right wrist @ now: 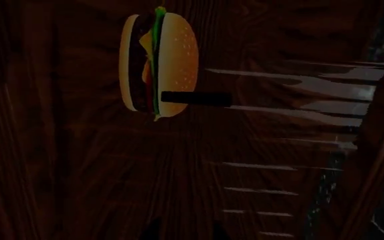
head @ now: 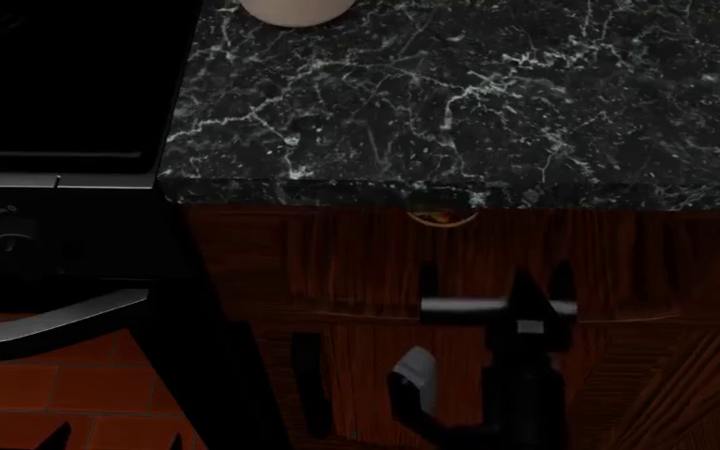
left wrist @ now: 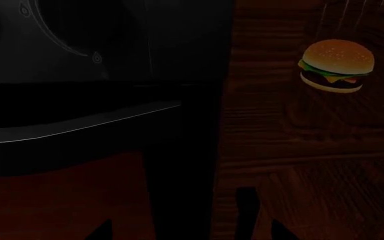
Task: Open the right drawer.
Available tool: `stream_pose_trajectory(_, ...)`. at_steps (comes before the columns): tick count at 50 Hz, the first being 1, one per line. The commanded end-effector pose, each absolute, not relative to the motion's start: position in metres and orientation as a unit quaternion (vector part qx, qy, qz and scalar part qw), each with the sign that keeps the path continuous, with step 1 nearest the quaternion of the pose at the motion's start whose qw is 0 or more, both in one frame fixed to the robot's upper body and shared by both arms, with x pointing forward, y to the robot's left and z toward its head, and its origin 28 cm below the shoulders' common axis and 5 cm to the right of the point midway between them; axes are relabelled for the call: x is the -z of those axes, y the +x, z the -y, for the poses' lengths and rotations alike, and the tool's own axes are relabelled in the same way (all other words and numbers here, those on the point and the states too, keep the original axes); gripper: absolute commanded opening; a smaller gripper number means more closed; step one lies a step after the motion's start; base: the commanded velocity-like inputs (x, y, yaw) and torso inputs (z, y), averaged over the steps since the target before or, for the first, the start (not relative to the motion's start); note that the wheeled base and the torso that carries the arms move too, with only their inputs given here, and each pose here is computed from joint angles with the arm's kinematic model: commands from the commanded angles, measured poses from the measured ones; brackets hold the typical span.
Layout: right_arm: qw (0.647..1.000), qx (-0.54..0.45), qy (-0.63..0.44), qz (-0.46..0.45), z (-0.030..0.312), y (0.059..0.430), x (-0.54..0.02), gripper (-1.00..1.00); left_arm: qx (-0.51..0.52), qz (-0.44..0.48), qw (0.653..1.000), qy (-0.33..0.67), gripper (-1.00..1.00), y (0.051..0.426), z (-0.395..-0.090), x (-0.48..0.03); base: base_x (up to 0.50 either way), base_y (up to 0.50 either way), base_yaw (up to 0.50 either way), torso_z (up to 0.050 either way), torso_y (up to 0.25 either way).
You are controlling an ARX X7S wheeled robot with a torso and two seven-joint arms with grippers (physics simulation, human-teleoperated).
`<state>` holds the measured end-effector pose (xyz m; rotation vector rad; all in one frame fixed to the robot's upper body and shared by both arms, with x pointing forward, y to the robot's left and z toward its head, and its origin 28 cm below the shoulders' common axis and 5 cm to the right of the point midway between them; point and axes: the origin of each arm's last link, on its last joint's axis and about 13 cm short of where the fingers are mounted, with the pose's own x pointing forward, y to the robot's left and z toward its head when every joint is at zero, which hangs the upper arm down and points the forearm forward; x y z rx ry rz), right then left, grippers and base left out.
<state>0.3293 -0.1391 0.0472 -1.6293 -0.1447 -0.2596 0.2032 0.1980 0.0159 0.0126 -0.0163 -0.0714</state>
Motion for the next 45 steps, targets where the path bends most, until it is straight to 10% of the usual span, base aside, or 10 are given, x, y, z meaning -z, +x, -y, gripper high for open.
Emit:
stream_pose_trajectory(1,0.669,0.088,-0.731,0.101,0.121,0.309,-0.049,-1.00,0.037,0.007,0.999,0.008,1.00,0.203,-0.198,-0.016,0.00,0.00,0.00,0.000,0.000)
stream_pose_trajectory(45,0.664,0.075,-0.737,0.098,0.124,0.254,-0.046,-1.00,0.032,0.008,0.999,0.008,1.00,0.203,-0.198,-0.016,0.00,0.00,0.00,0.000,0.000)
